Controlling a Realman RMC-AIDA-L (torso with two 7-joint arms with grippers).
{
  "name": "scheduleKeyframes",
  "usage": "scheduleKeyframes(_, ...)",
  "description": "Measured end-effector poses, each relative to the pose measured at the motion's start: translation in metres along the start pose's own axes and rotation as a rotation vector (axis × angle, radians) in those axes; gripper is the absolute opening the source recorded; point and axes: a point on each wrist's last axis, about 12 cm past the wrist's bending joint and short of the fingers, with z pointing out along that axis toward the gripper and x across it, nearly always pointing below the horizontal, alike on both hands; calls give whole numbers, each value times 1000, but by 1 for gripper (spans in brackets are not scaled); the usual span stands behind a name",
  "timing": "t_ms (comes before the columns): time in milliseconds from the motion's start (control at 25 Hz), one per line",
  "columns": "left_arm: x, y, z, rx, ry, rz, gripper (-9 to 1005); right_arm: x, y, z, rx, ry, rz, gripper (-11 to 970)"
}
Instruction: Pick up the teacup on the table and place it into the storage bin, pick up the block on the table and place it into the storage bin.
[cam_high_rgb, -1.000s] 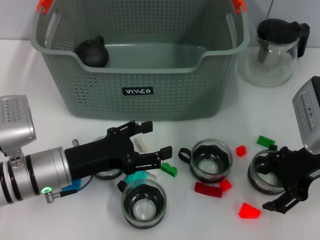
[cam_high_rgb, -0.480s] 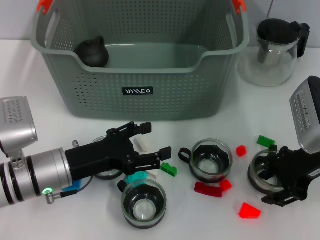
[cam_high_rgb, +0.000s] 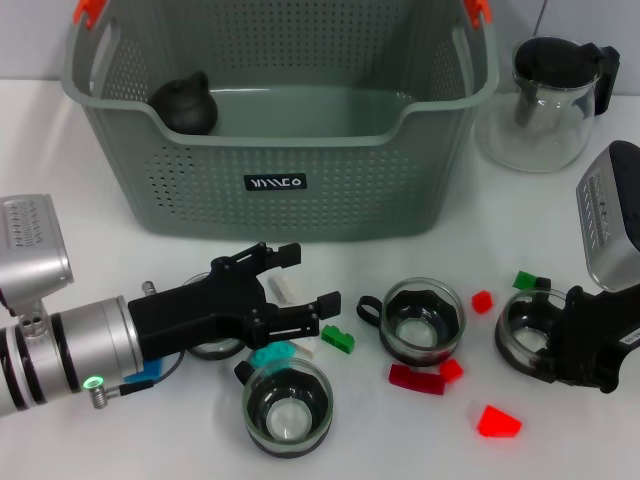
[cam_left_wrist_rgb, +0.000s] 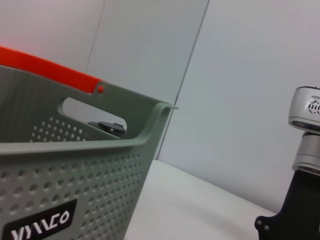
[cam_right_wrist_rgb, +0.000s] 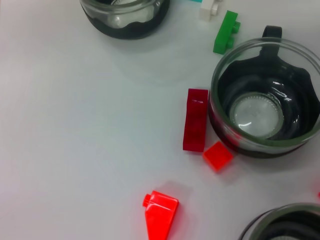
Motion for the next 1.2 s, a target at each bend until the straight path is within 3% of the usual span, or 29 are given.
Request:
scheduleKeyframes(80, 0, 0, -1, -5, -3, 1, 933, -1, 0, -1, -1, 2, 6, 135)
scheduleKeyframes(440, 0, -1, -4, -2, -11, 6, 933, -1, 0, -12, 0, -15, 21, 72)
scheduleKeyframes(760, 1, -5, -10, 28, -25, 14, 933, -12, 17, -66, -20, -142, 8, 58)
scheduleKeyframes(1000, 2, -6, -14, 23, -30, 28, 933, -42, 22, -90, -41, -299, -43, 57)
scheduleKeyframes(1200, 3, -5, -15, 16, -27, 38, 933, -82, 22, -108, -89, -464, -124, 57)
